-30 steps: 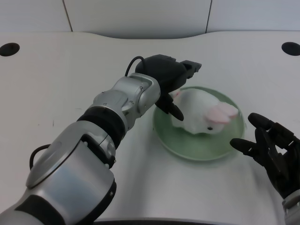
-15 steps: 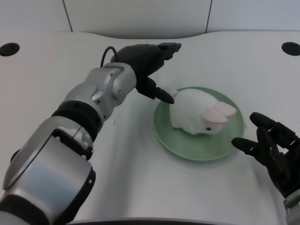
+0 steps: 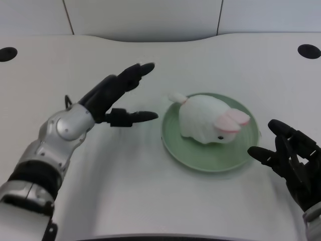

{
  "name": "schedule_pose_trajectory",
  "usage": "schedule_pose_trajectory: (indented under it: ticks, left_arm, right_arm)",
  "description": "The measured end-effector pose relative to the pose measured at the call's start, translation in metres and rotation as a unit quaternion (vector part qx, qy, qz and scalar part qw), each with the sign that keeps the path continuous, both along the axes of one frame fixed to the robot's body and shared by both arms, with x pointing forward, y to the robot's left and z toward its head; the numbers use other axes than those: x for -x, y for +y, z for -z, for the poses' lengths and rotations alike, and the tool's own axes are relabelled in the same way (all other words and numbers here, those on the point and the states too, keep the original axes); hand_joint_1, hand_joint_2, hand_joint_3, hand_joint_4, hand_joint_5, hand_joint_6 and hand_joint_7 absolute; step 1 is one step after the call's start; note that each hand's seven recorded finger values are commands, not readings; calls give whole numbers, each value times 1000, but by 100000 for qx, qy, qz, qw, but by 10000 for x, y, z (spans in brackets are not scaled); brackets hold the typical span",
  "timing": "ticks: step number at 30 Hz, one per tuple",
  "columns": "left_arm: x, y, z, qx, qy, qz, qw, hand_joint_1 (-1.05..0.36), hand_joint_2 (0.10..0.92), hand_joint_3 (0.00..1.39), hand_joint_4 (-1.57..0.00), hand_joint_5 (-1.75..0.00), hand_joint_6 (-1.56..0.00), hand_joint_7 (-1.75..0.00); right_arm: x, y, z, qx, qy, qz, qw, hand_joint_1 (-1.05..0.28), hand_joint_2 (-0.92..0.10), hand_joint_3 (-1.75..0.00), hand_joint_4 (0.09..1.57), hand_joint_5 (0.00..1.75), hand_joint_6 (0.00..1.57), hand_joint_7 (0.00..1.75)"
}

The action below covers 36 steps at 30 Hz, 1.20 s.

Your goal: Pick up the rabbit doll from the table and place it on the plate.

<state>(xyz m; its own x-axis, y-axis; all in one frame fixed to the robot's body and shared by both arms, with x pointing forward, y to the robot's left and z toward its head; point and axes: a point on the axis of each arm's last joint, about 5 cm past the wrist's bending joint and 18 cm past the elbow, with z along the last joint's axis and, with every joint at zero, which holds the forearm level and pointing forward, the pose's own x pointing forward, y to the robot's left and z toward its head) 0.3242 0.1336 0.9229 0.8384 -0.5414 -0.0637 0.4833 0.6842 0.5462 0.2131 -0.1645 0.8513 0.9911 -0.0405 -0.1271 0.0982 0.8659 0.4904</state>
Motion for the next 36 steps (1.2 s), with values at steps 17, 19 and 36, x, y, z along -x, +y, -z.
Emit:
schedule_pose_trajectory:
  ticks: [17,19,36]
  left_arm:
    - [655,622,247,31470,13450,-9195,93510,-619,921,305,-269,-1352,-297,-821]
    - [741,694,263,34842,16194,-11171,91646,-605,921,335,-422,-1398,-385,-868]
    - [1260,870,618,40290,24188,-23380,85118,-555,921,598,-817,-1746,-534,-1737]
  right_arm:
    - [-6,17,-22,-34,-840,-1359,99987,-255,-921,-302,916,549,1052,15]
    - [-9,20,-17,128,-891,-1632,99983,-258,-921,-299,918,547,1048,13]
    - [-32,-33,0,599,-1086,-1324,99984,-246,-921,-318,915,547,1040,6]
